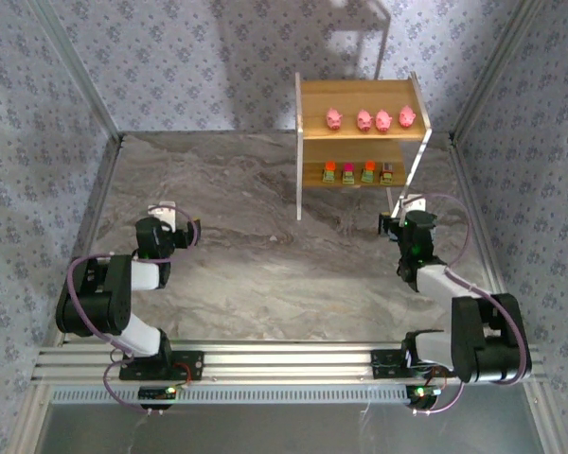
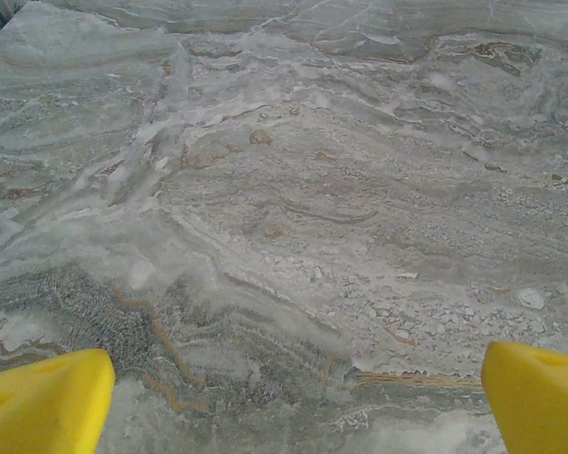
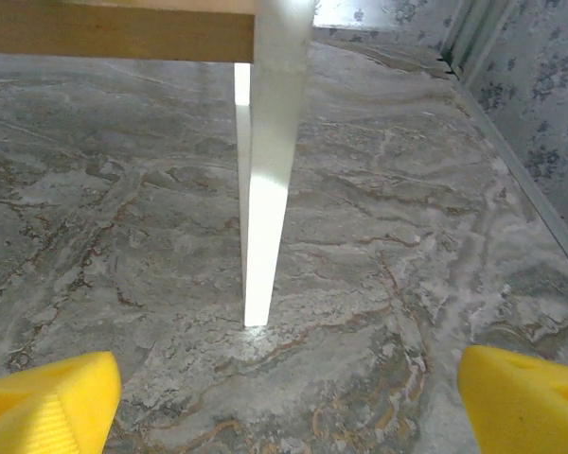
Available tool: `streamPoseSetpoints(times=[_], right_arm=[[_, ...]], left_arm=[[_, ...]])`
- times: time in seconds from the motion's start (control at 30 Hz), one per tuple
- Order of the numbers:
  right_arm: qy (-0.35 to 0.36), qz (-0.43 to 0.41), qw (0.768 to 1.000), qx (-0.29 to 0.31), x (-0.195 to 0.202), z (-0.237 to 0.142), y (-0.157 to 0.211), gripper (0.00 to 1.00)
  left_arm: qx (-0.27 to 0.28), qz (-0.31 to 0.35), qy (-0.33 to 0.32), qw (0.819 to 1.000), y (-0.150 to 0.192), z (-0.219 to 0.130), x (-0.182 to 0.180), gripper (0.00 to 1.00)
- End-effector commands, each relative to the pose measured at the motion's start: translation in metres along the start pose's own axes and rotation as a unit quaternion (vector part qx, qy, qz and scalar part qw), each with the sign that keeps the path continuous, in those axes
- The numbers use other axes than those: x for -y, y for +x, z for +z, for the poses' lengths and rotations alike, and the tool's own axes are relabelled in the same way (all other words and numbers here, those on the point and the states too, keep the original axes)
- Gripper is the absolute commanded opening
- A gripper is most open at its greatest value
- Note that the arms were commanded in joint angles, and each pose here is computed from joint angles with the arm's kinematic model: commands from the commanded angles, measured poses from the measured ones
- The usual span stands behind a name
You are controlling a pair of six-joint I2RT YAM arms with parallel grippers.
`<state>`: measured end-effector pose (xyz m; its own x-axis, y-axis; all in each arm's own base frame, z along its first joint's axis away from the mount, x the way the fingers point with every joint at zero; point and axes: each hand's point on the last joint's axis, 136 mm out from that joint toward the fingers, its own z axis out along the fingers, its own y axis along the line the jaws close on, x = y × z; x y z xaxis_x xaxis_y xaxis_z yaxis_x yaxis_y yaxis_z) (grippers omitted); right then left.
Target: Place and organize the plastic toys onto the shelf
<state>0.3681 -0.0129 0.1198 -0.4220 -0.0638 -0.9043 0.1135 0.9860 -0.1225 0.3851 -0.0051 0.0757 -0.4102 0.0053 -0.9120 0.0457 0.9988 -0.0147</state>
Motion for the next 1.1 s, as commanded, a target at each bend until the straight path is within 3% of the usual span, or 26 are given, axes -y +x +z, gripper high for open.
streamPoseSetpoints(times=[0.0, 0.7, 0.87, 1.07], right_arm=[[-0.021, -0.005, 0.999, 0.038, -0.004, 0.003, -0.018, 0.93], [-0.06, 0.004, 0.998, 0.003, -0.012, 0.034, 0.017, 0.93], [-0.054, 0.022, 0.998, -0.002, -0.005, 0.038, 0.021, 1.0], [-0.054, 0.022, 0.998, -0.001, -0.005, 0.037, 0.021, 1.0]], left_arm=[[0.025, 0.003, 0.006, 1.0, -0.018, 0.003, 0.0, 0.99], [0.024, 0.002, 0.006, 1.0, -0.017, 0.003, 0.0, 1.0], [0.024, 0.001, 0.007, 1.0, -0.017, 0.003, 0.0, 1.0], [0.023, -0.002, 0.009, 1.0, -0.018, 0.003, -0.001, 1.0]])
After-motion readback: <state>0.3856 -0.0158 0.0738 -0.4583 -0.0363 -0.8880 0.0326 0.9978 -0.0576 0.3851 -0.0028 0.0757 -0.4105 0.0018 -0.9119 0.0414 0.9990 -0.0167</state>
